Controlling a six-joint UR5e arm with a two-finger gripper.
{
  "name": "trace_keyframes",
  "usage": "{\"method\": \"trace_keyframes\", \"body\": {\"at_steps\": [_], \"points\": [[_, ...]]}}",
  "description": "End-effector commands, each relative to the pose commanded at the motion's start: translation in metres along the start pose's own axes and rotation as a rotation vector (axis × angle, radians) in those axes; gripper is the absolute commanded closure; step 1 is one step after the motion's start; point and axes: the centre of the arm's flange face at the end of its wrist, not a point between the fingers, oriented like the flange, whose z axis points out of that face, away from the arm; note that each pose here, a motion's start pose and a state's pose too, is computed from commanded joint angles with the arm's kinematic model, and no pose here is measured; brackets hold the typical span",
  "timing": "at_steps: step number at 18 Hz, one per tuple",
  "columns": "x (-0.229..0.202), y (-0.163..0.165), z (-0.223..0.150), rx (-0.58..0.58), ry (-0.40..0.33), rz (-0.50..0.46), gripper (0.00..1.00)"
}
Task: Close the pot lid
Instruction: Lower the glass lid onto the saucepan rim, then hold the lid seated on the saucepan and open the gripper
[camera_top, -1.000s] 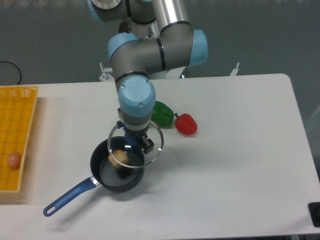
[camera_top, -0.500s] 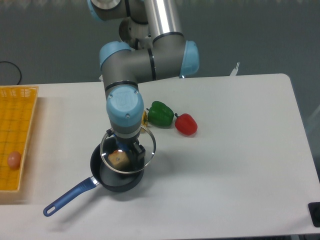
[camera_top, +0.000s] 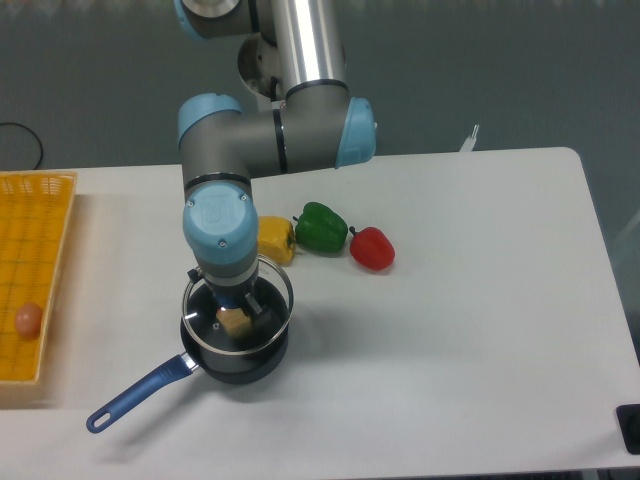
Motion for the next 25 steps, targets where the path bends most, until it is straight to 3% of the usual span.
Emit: {"method": "trace_keyframes", "body": {"at_steps": [25], "points": [[-0.010, -0.006, 0.016, -0.012, 0.013, -0.004, 0.37]]}}
